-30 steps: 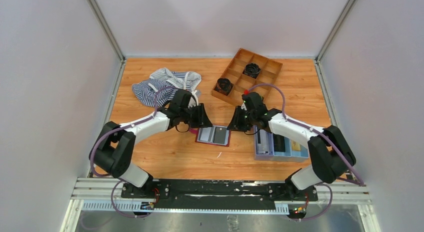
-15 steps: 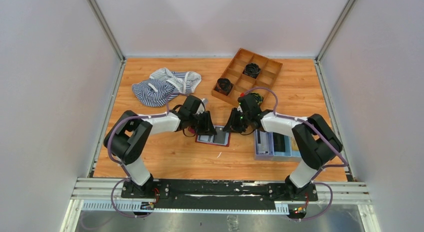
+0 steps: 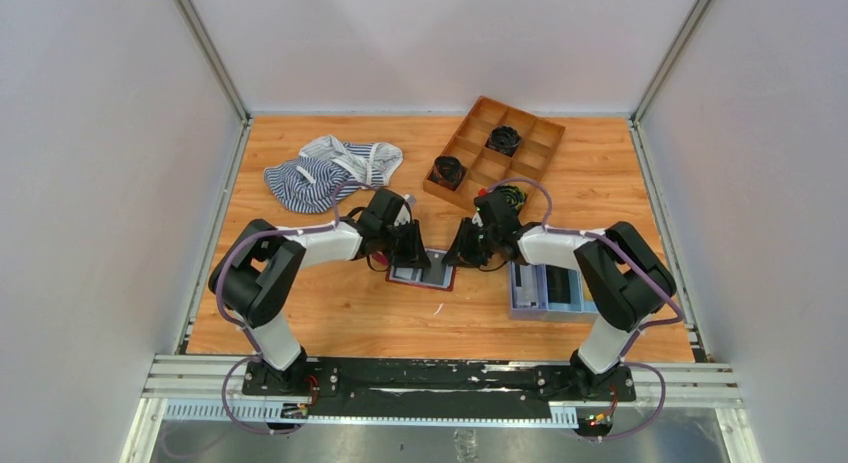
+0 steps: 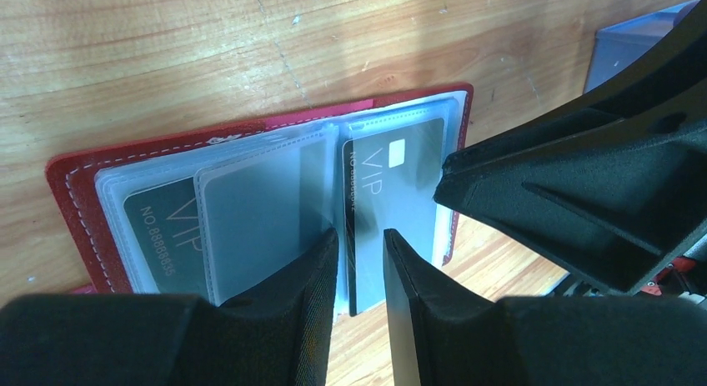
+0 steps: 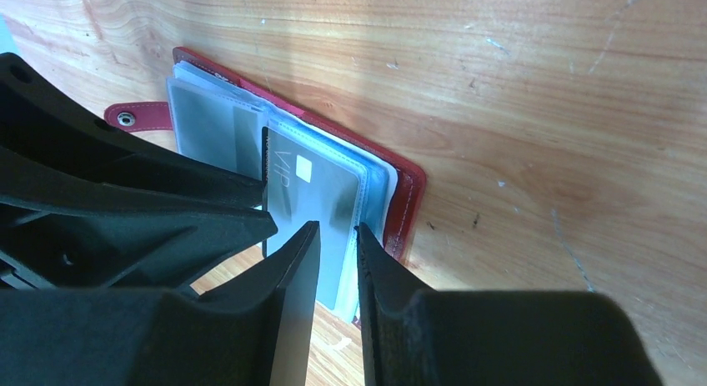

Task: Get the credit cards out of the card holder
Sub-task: Remove the credit card from the card holder.

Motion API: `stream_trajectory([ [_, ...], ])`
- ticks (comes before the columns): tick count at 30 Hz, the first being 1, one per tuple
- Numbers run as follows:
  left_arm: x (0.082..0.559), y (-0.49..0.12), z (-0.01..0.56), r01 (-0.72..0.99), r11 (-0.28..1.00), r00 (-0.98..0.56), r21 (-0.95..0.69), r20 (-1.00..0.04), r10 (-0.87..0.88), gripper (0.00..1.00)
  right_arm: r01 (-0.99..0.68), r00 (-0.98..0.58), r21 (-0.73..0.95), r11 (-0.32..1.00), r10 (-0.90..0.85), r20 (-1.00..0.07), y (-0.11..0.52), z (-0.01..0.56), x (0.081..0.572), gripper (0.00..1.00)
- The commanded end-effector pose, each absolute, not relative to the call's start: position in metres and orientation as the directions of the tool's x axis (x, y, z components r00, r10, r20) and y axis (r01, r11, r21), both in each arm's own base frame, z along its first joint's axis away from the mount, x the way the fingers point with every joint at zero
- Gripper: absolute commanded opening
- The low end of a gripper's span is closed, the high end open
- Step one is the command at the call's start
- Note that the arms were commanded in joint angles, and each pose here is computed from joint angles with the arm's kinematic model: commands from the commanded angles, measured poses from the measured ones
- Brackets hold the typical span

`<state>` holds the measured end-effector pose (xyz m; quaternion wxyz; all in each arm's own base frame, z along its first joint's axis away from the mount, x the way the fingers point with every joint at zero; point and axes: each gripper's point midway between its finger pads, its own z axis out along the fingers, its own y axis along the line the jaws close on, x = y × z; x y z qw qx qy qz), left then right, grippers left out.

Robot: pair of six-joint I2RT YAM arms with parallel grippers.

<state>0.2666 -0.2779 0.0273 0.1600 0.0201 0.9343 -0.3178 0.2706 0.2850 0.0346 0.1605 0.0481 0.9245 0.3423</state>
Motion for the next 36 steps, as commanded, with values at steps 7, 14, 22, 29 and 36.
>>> stream_trajectory([
  [7, 0.263, -0.278, 0.016, 0.116, 0.802, -0.956, -0.586, -0.284, -0.069, 0.20, -0.001, -0.958, 0.660, 0.751, 0.189, -0.216, 0.288, 0.018, 0.258, 0.24],
  [14, 0.267, -0.279, 0.024, 0.102, 0.779, -0.950, -0.618, -0.292, -0.107, 0.15, 0.019, -0.962, 0.652, 0.758, 0.192, -0.195, 0.285, 0.008, 0.253, 0.23],
  [22, 0.270, -0.277, 0.036, 0.080, 0.711, -0.947, -0.699, -0.275, -0.164, 0.04, 0.025, -0.965, 0.655, 0.755, 0.189, -0.181, 0.286, 0.003, 0.251, 0.22],
  [29, 0.271, -0.275, 0.041, 0.076, 0.697, -0.945, -0.713, -0.275, -0.178, 0.00, 0.027, -0.965, 0.651, 0.759, 0.189, -0.180, 0.286, 0.001, 0.251, 0.22],
  [36, 0.270, -0.269, 0.038, 0.065, 0.695, -0.948, -0.716, -0.262, -0.181, 0.08, 0.032, -0.968, 0.649, 0.760, 0.185, -0.169, 0.286, -0.003, 0.250, 0.21],
])
